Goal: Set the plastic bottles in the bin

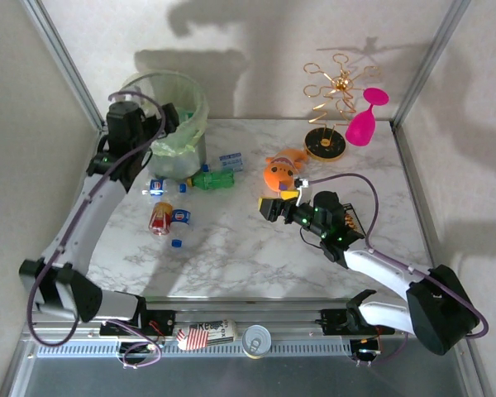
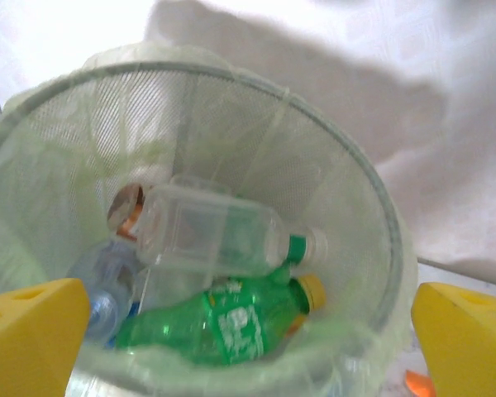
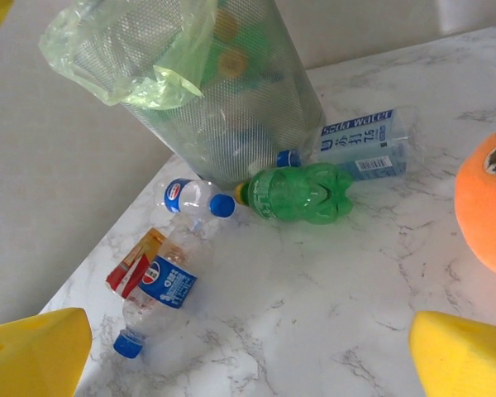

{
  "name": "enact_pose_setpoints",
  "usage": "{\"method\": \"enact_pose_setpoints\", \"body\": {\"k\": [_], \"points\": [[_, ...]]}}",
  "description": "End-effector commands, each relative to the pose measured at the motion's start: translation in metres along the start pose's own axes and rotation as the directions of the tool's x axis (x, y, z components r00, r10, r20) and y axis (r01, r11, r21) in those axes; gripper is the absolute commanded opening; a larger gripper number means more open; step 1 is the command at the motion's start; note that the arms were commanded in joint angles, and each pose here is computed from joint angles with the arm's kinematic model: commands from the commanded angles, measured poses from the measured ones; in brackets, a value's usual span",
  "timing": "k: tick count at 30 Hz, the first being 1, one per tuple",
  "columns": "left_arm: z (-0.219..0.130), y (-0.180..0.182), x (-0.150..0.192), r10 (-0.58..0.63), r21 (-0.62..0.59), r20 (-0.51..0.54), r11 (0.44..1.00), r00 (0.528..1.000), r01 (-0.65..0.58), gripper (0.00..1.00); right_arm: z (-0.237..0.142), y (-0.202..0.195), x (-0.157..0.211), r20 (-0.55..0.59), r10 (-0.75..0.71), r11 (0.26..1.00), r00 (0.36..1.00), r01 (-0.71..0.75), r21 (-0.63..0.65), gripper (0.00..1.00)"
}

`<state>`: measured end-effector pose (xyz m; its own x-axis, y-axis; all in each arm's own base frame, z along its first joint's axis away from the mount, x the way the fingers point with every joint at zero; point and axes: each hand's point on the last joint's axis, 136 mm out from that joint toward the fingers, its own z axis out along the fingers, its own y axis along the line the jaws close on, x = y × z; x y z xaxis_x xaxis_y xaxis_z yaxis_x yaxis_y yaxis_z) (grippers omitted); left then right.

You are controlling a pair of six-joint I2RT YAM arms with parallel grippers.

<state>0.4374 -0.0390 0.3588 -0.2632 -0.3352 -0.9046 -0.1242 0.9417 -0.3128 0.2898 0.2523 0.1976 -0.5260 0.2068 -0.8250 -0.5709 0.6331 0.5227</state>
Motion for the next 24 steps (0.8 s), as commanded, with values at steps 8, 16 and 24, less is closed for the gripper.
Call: {"method": "enact_pose_setpoints", "body": {"k": [8, 16, 24], "points": [[-0.045, 0.028, 0.083, -0.039, 0.031, -0.109, 0.999, 0.993, 0.043, 1.0, 0.024, 0.004, -0.017, 0.024, 0.03, 0.999, 0.999, -0.029, -0.028, 0.99], [-0.058, 0.049, 0.142, -0.087, 0.016, -0.171, 0.996, 0.981, 0.091, 0.99, 0.037, 0.0, -0.014, 0.002, 0.088, 0.996, 0.996, -0.088, -0.027, 0.99], [-0.042, 0.057, 0.216, -0.103, -0.022, -0.305, 0.995, 0.947, 0.101, 0.92, 0.047, 0.001, -0.013, -0.021, 0.124, 0.992, 0.992, -0.125, -0.024, 0.99]]}}
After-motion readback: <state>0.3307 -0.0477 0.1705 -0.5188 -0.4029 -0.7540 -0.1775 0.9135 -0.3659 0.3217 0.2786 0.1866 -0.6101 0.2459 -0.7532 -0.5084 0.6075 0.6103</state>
